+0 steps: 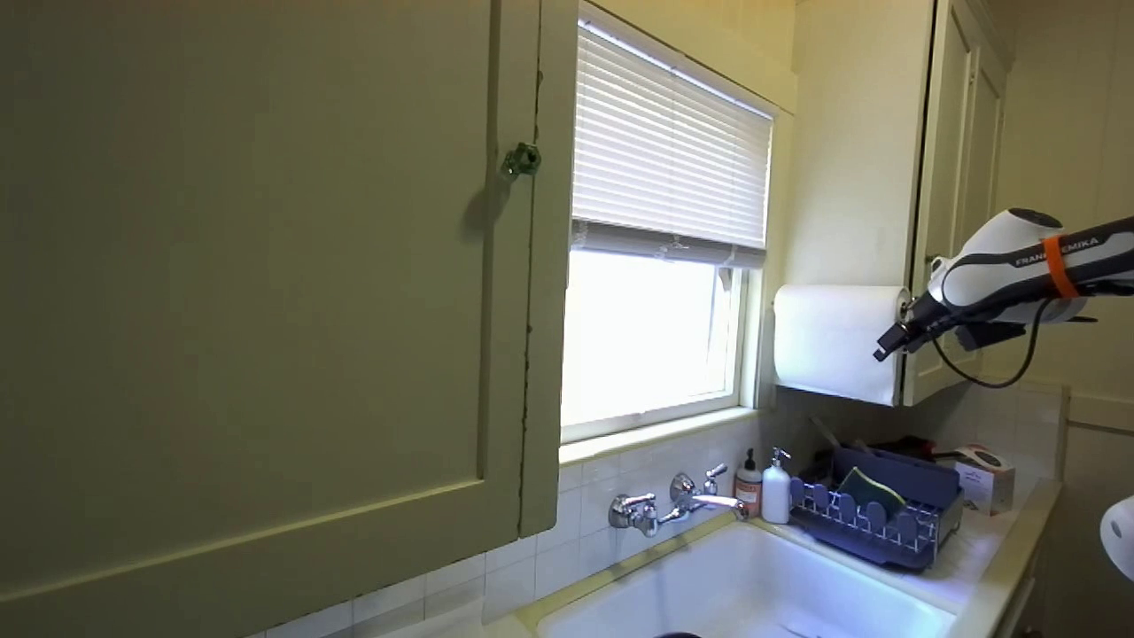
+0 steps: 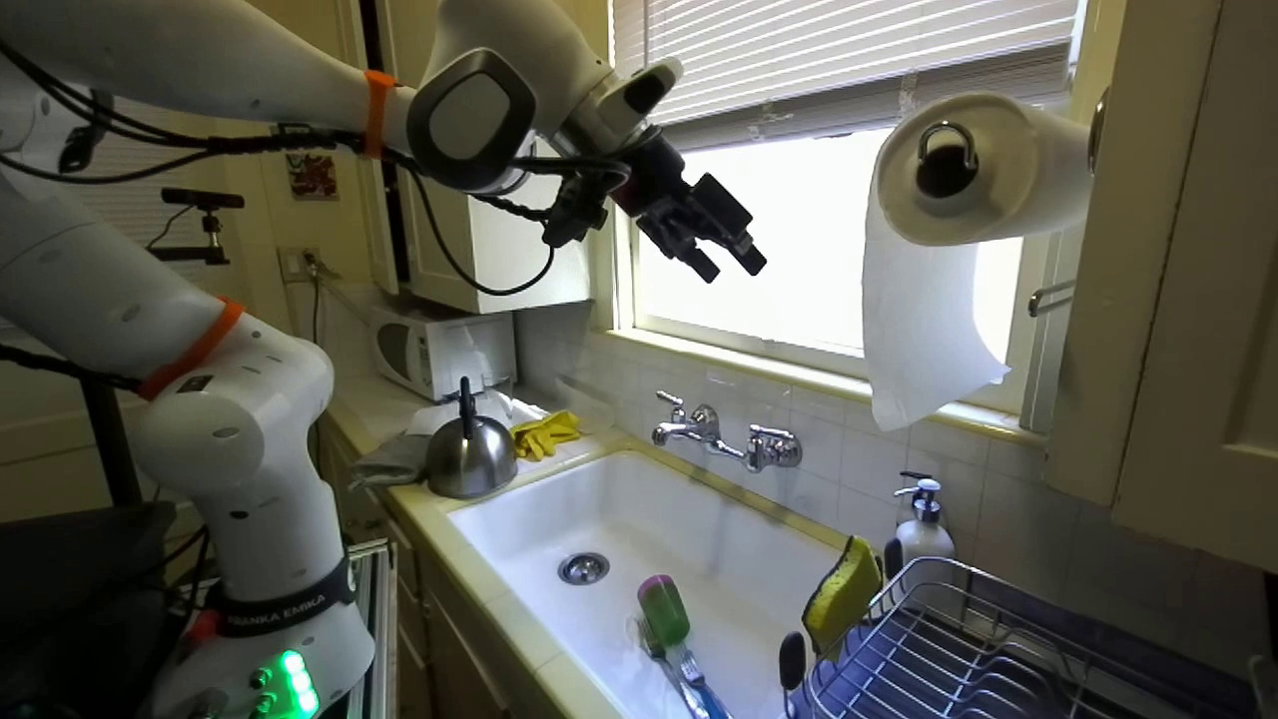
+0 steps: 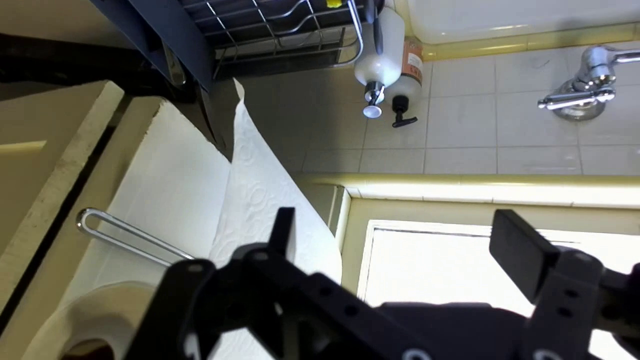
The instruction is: Remove one piece of paper towel from the paper towel roll
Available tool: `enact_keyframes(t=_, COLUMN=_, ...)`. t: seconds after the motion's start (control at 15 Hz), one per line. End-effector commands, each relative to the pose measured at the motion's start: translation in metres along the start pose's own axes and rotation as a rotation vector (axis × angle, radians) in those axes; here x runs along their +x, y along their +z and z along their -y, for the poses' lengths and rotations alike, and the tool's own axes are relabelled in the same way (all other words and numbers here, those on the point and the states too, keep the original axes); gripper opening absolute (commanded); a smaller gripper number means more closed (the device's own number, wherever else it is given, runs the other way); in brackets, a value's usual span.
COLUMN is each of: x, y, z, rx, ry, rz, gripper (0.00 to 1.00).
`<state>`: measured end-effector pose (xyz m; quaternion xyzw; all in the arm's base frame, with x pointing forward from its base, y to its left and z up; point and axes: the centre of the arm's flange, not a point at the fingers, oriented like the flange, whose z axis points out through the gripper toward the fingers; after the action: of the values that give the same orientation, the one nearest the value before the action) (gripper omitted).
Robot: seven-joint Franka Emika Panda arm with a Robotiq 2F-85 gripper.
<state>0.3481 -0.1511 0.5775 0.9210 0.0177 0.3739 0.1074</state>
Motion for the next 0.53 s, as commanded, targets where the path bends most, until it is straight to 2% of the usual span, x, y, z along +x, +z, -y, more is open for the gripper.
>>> enact_keyframes(t=0.0, x=0.0, y=-0.003, z=0.0, rx=0.0, ry=0.0, rz=-0.007, gripper=0.99)
enact_keyframes(t=0.13, x=0.0, y=-0.006, z=0.0, rx=-0.002, ry=0.0, rz=-0.013, gripper=1.0)
enact_keyframes(t=0.27, x=0.003, y=0.0, z=-0.004, rx=-0.064, ry=0.029, rz=-0.063, gripper=1.0)
enact_keyframes(t=0.47, x=0.002, y=-0.012, z=-0.024, rx=-0.119, ry=0.1, rz=-0.146, gripper=1.0)
